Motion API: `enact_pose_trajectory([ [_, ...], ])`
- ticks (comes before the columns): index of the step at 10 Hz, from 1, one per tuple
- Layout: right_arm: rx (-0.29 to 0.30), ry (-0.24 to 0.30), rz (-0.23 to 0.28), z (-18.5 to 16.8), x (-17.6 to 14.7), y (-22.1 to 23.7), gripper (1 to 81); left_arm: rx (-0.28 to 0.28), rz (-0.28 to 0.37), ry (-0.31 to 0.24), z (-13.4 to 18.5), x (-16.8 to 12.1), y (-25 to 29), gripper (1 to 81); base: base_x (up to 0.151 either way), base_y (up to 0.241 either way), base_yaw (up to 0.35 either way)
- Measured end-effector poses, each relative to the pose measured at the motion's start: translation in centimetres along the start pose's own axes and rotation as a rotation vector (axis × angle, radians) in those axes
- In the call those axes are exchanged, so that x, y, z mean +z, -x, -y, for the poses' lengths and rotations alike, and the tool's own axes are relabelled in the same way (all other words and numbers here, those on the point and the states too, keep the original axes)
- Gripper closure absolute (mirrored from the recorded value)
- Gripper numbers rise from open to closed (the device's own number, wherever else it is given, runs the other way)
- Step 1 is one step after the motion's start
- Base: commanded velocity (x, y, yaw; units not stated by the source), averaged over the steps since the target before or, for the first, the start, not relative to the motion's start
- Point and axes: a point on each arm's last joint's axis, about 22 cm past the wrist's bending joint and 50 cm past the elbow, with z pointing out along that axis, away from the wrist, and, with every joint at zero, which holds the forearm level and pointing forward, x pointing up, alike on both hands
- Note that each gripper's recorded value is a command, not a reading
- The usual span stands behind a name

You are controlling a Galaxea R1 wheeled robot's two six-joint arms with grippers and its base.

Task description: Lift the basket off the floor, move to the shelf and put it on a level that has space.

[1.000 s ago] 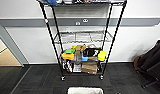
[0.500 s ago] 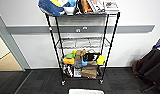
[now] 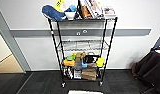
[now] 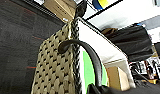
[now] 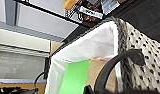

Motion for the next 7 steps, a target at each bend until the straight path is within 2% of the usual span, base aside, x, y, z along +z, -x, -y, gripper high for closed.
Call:
enact_pose_trajectory([
  [1, 0.012, -0.006, -0.011, 0.1, -0.6, 0.5, 81.1, -0.013, -0.043, 0.022, -0.5, -0.4, -0.1, 81.1, 0.000, 0.000, 0.000],
  [2, 0.022, -0.008, -0.018, 0.1, -1.2, 1.1, 81.1, -0.022, -0.059, 0.032, -0.9, -0.8, 0.1, 81.1, 0.000, 0.000, 0.000],
  [7, 0.072, -0.004, 0.002, 0.2, -2.5, 4.3, 81.1, -0.069, -0.012, 0.011, -0.3, -1.5, 4.0, 81.1, 0.000, 0.000, 0.000],
])
